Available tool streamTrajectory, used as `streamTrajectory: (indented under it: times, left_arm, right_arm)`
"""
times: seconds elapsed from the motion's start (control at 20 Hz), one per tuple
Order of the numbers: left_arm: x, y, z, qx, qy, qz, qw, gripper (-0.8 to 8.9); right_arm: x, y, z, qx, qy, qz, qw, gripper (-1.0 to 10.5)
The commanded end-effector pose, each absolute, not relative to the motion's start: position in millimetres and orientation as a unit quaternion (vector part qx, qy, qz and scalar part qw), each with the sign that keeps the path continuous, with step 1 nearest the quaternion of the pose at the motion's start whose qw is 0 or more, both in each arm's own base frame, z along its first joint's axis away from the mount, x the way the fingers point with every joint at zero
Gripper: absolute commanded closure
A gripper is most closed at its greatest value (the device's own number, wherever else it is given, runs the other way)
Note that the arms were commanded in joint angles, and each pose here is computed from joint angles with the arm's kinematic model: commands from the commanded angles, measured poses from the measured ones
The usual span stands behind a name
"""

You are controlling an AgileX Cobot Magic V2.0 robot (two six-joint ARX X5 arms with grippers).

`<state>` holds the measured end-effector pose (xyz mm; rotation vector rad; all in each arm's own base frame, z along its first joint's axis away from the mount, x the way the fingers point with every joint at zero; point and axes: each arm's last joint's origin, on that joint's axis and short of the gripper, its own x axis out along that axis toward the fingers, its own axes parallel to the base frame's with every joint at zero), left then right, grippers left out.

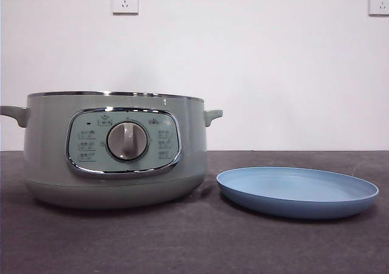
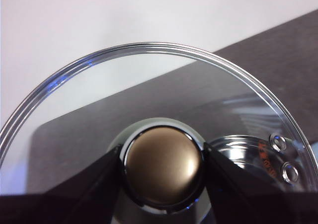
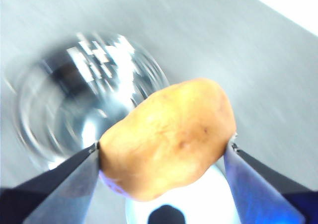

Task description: Take the potato out from the steamer,put the potato on the plate,close the lid

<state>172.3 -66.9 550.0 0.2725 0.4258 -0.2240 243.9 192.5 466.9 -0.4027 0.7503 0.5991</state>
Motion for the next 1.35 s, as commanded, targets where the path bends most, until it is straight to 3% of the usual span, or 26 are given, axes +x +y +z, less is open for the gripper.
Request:
streamTrajectory:
  times: [0.05, 0.35, 0.6, 0.85, 1.0, 1.35]
  left_arm:
    - [175, -71, 551, 0.122, 0.206, -0.148, 0.960, 8.21]
    - [194, -85, 542, 0.112, 0.229, -0.217, 0.942, 8.21]
    - [208, -92, 534, 0.115, 0.251, -0.219, 0.936, 8.21]
    - [214, -94, 531, 0.117, 0.258, -0.219, 0.934, 8.21]
    - [214, -94, 531, 0.117, 0.258, -0.219, 0.934, 8.22]
    - [214, -94, 531, 0.117, 0.258, -0.219, 0.934, 8.22]
  right_arm:
    - [240, 169, 475, -0.162, 0.368, 0.258, 0.878, 9.6]
    - [261, 123, 476, -0.122, 0.381, 0.178, 0.899, 9.6]
    - [285, 103, 445, -0.075, 0.447, 0.199, 0.869, 9.6]
    - [299, 105, 377, -0.077, 0.552, 0.203, 0.805, 9.6]
    - [303, 116, 331, -0.085, 0.581, 0.210, 0.781, 9.6]
    - [308, 128, 235, -0.096, 0.578, 0.223, 0.779, 9.6]
